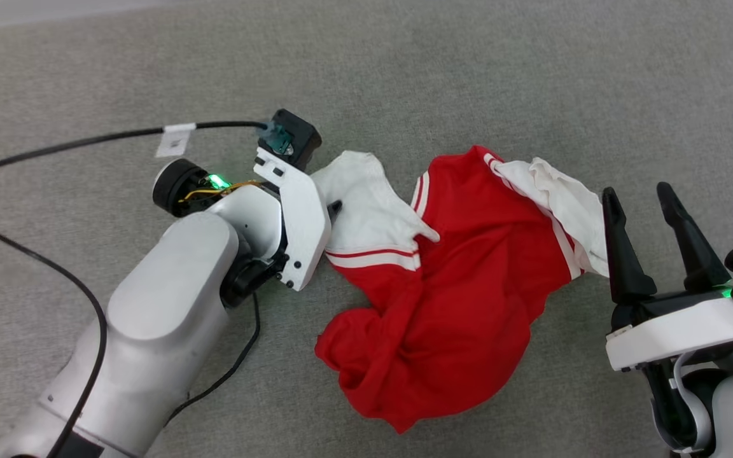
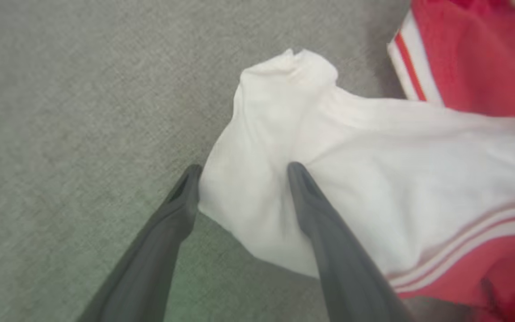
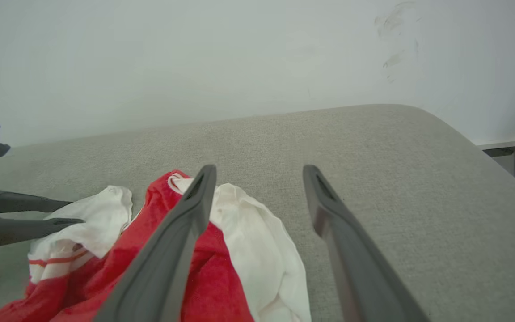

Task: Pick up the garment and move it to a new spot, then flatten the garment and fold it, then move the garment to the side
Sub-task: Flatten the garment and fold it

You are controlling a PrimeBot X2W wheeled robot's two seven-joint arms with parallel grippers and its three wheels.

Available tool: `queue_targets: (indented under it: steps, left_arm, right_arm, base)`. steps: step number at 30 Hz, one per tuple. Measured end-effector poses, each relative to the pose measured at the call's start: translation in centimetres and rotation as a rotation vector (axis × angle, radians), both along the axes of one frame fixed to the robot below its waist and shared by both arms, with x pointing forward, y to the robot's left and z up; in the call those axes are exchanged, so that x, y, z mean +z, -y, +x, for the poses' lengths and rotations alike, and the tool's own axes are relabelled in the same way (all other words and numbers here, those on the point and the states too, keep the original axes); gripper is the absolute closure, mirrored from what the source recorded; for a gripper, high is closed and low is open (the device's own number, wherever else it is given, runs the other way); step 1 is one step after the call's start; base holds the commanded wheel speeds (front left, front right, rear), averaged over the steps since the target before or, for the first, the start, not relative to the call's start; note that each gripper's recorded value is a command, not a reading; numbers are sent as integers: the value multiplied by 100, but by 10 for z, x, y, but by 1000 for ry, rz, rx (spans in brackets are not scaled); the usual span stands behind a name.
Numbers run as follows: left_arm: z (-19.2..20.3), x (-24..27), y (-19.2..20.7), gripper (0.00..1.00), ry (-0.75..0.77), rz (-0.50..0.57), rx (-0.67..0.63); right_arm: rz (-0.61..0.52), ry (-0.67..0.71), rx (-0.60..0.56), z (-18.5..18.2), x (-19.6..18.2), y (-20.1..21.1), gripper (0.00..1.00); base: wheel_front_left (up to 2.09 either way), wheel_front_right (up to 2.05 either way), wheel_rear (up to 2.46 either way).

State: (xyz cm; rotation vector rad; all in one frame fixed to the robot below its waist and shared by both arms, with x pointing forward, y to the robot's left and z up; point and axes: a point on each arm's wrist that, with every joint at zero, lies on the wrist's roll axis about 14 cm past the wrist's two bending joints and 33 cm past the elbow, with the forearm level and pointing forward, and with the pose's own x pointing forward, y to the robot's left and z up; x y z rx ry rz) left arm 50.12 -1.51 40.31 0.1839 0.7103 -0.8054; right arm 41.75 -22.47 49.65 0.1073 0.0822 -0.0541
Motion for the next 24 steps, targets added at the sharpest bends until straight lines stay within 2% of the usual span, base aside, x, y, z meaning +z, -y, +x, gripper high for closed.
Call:
queue_targets:
  steps: [5,6,7,8,12,16,19,24]
  left_arm:
    - [-6,-27,-2,0,-143,145,-66]
    - [-7,-28,-1,35,-158,162,-77]
    - [-9,-29,-1,64,-174,172,-86]
    - [-10,-28,0,100,-178,178,-94]
    - [-8,-19,7,100,-97,112,-99]
    - [8,9,0,100,62,12,-22]
    - [12,35,-12,100,170,-65,50]
    - [-8,57,-56,100,268,-133,203]
  right_arm:
    - [16,-21,-13,-1,-10,3,0]
    - [18,-23,-15,-1,-11,4,0]
    - [18,-20,-15,-2,-10,4,0]
    - [20,-18,-15,-2,-10,4,0]
    - [22,-11,-20,-2,-8,5,0]
    - [28,-1,-15,-3,-3,4,0]
    - [31,8,-2,-5,3,-1,0]
    - [40,16,19,-11,11,-8,0]
  base:
    - [0,0,0]
    - [0,0,0]
    - [0,0,0]
    - [0,0,0]
    - [0,0,0]
    - [0,0,0]
    - [0,0,0]
    - [0,0,0]
